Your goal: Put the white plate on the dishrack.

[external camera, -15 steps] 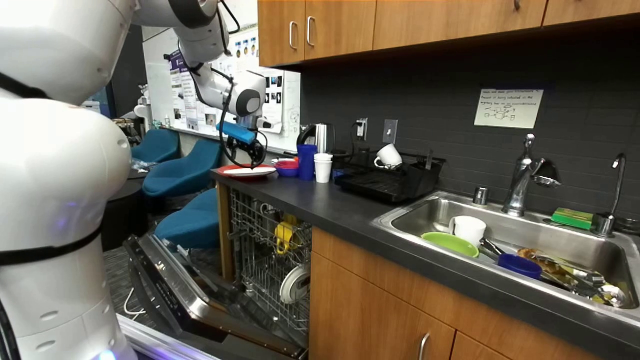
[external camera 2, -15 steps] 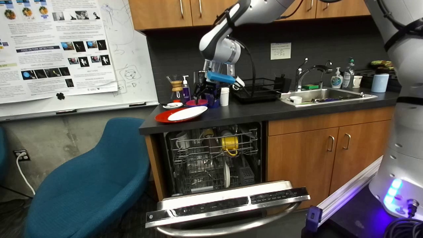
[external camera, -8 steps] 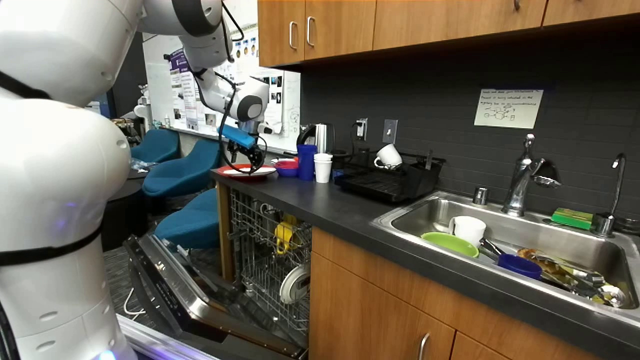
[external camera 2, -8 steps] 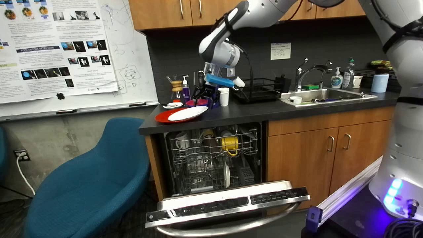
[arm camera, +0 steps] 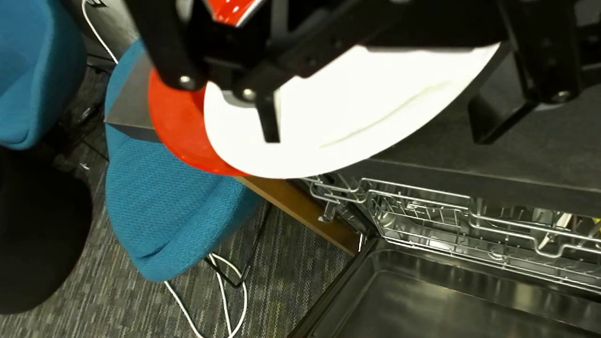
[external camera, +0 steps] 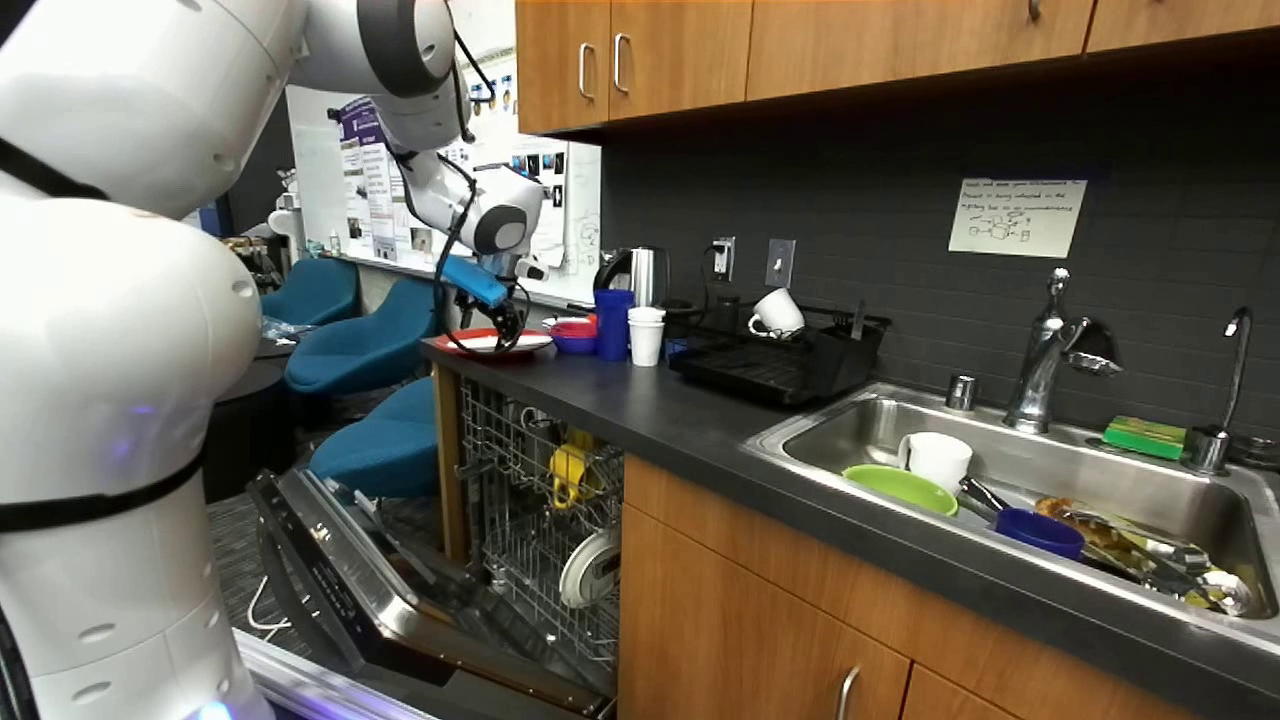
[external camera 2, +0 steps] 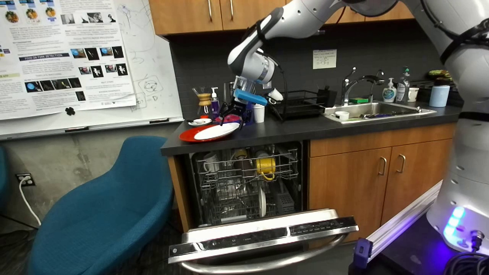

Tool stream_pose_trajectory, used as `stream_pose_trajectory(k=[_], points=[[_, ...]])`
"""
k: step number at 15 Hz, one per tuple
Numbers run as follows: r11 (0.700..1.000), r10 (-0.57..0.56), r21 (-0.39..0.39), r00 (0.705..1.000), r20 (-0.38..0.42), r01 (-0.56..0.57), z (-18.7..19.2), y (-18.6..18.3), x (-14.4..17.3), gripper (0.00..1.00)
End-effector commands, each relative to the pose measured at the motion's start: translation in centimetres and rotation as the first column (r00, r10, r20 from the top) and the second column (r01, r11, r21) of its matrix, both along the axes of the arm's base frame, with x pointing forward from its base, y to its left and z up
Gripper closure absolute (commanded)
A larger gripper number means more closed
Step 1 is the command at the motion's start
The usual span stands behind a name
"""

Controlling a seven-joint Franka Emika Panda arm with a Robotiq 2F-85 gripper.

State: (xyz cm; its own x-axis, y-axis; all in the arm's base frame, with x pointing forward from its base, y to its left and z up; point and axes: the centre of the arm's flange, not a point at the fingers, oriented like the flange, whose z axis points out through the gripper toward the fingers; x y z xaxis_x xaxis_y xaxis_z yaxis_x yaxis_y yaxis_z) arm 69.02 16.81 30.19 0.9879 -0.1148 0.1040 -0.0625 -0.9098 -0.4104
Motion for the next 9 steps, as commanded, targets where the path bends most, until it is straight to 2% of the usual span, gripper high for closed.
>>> stream_pose_trajectory(k=[1, 6, 9], points=[[1.000, -0.005, 0.010, 0.999, 0.039, 0.005, -0.3, -1.2, 1.7, 0.00], [1.000, -0.020, 0.011, 0.992, 0.123, 0.018, 0.9, -1.6, 3.3, 0.00], [1.000, -0.028, 0.016, 0.989, 0.147, 0.025, 1.3, -1.7, 3.6, 0.00]])
